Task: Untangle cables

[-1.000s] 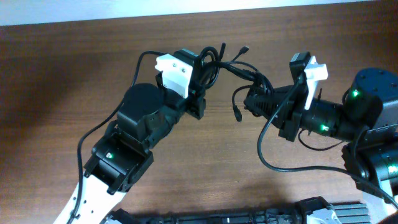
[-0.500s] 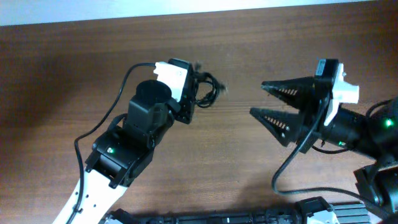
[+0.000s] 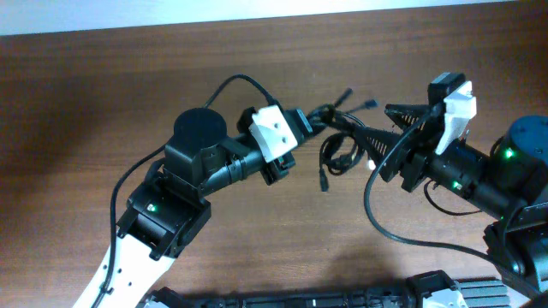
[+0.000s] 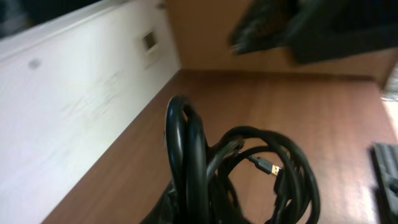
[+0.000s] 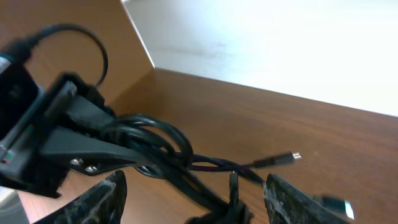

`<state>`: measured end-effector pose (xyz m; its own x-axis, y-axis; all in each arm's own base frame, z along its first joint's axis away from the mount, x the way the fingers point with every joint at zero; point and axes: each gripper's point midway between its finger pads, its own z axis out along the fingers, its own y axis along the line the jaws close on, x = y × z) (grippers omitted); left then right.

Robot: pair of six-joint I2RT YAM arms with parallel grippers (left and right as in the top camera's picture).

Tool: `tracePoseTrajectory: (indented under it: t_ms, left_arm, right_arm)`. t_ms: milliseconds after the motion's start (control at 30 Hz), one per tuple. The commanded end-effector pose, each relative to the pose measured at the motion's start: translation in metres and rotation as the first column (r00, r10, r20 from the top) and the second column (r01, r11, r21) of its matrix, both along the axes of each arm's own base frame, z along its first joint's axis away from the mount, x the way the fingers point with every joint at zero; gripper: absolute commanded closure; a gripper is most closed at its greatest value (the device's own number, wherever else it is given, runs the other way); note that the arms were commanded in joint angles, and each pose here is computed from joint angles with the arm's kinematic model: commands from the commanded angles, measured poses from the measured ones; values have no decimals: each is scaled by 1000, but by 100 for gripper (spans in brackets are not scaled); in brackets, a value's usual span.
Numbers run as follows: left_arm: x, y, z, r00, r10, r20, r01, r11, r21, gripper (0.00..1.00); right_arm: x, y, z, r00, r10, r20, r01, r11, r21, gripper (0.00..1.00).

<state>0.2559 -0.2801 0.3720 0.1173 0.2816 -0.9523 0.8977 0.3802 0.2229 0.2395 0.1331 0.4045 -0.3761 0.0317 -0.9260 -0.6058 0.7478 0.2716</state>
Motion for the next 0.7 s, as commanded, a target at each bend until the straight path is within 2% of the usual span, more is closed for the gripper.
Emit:
tracePoseTrajectory:
  t_ms: [0,100,167,200,333,467,500,533,633,667]
  left_arm:
    - [-32,-8,15,967,-200,160,199,980,25,100]
    - [-39,-9,16,952,-243,186,241,970,35,100]
    - [-42,-10,16,947,-261,187,260,965,32,100]
    - [-45,-11,17,943,-275,186,275,961,29,100]
    - [-57,-14,18,914,-352,202,355,935,22,100]
    - [-67,-16,21,893,-401,204,408,913,10,100]
    - [-66,-16,21,892,-400,209,407,913,9,100]
    - [-65,-17,22,891,-400,215,408,913,8,100]
    - [-70,-18,28,873,-425,241,439,899,-4,100]
    - [-71,-18,28,869,-431,245,445,895,-5,100]
  right_arm:
    - [-8,4,-1,986,105,128,-84,984,-157,30]
    - [-10,6,-1,976,141,165,-108,975,-196,31]
    - [-17,13,2,953,222,204,-176,959,-223,31]
    - [-26,21,4,923,300,243,-240,939,-248,31]
    - [-41,32,8,857,418,303,-337,898,-283,31]
    - [-50,37,11,810,480,337,-391,871,-299,32]
    - [-51,37,11,810,480,337,-392,870,-299,48]
    - [-53,39,12,803,490,339,-405,866,-294,55]
    - [-59,42,14,785,515,344,-437,854,-282,73]
    - [-59,42,14,785,515,343,-437,854,-282,73]
